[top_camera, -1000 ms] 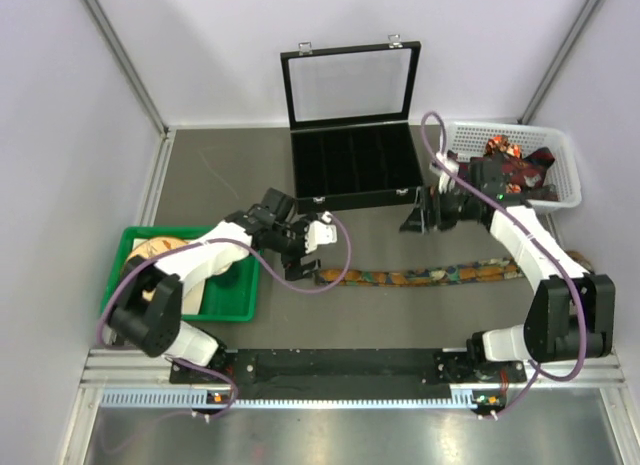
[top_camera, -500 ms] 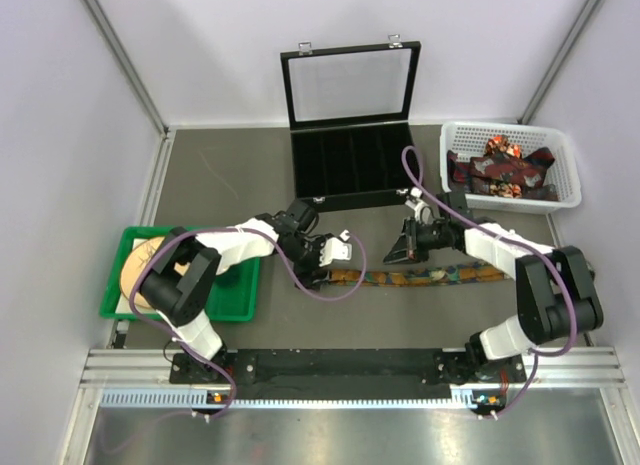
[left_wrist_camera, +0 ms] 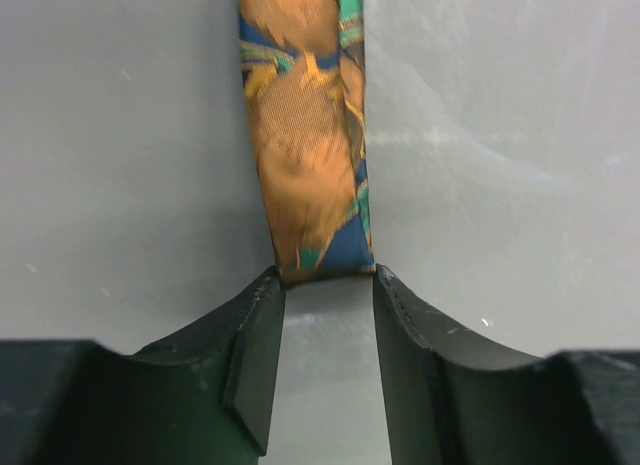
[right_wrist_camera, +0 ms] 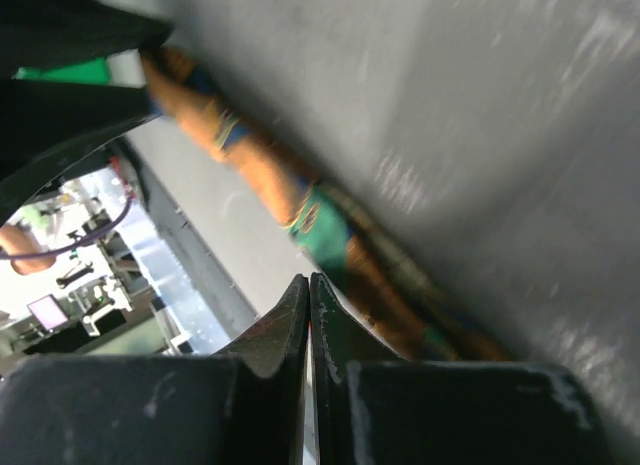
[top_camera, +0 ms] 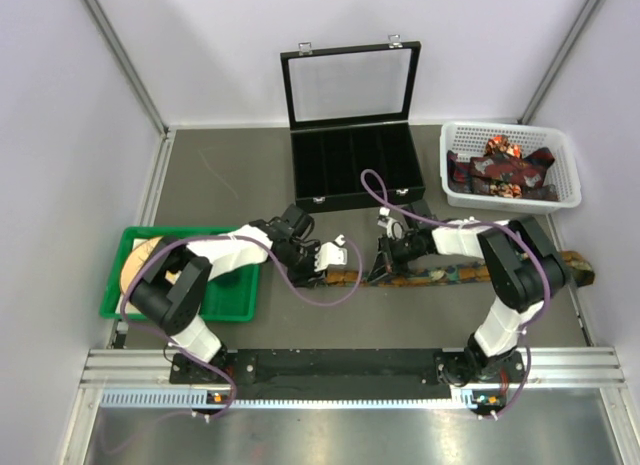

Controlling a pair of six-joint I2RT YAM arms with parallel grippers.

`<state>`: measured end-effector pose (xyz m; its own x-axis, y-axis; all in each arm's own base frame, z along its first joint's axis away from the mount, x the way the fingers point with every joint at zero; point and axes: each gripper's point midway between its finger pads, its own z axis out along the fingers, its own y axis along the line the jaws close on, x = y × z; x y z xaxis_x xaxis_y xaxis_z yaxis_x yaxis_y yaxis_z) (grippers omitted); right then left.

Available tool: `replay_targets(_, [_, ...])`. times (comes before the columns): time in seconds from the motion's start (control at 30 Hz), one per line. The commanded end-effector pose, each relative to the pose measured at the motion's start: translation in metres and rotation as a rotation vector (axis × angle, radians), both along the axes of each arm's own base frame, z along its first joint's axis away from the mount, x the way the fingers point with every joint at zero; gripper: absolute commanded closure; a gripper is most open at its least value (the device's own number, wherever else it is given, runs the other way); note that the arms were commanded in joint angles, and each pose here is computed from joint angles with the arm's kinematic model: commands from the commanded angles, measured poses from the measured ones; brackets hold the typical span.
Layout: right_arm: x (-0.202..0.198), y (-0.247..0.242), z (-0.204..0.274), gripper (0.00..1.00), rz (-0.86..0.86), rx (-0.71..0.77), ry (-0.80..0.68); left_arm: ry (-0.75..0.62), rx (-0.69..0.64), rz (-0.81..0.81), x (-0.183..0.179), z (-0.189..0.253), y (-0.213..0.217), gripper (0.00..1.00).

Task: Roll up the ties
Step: Roll the tie at the center of the board.

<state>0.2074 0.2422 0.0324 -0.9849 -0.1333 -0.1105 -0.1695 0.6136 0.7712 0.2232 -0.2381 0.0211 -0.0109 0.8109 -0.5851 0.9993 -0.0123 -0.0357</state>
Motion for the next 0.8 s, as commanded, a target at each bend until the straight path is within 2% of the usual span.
replay_targets(0.0, [0.023, 0.009, -0.007, 1.00, 0.001, -0.026, -0.068, -0.015, 0.002, 0.008, -0.010, 0.011, 0.009, 0.56])
replay_targets(0.13, [0.020, 0.012, -0.002, 1.00, 0.014, -0.001, -0.064, -0.020, -0.015, 0.012, -0.008, 0.017, 0.006, 0.53])
replay_targets(0.2, [0.021, 0.016, 0.013, 1.00, 0.025, 0.038, -0.098, -0.021, -0.018, 0.019, -0.006, 0.017, 0.004, 0.46])
replay_targets(0.23, [0.021, 0.017, 0.019, 1.00, 0.026, 0.059, -0.107, -0.012, -0.025, 0.018, -0.007, 0.016, 0.002, 0.36])
replay_targets(0.37, [0.026, 0.023, 0.044, 1.00, 0.017, 0.119, -0.167, -0.023, -0.040, 0.046, -0.002, 0.015, -0.006, 0.27])
replay_targets(0.53, [0.032, 0.023, 0.036, 1.00, 0.015, 0.089, -0.163, -0.031, -0.028, 0.057, 0.003, 0.010, -0.020, 0.27])
replay_targets(0.63, [0.035, 0.024, 0.022, 1.00, 0.014, 0.068, -0.128, -0.035, -0.026, 0.042, 0.003, 0.008, -0.025, 0.34])
replay_targets(0.7, [0.033, 0.026, 0.014, 1.00, 0.025, 0.057, -0.104, -0.021, -0.013, 0.011, -0.003, 0.005, -0.022, 0.45])
replay_targets(0.77, [0.029, 0.026, 0.008, 1.00, 0.034, 0.047, -0.081, -0.016, 0.001, -0.003, -0.008, 0.003, -0.018, 0.49])
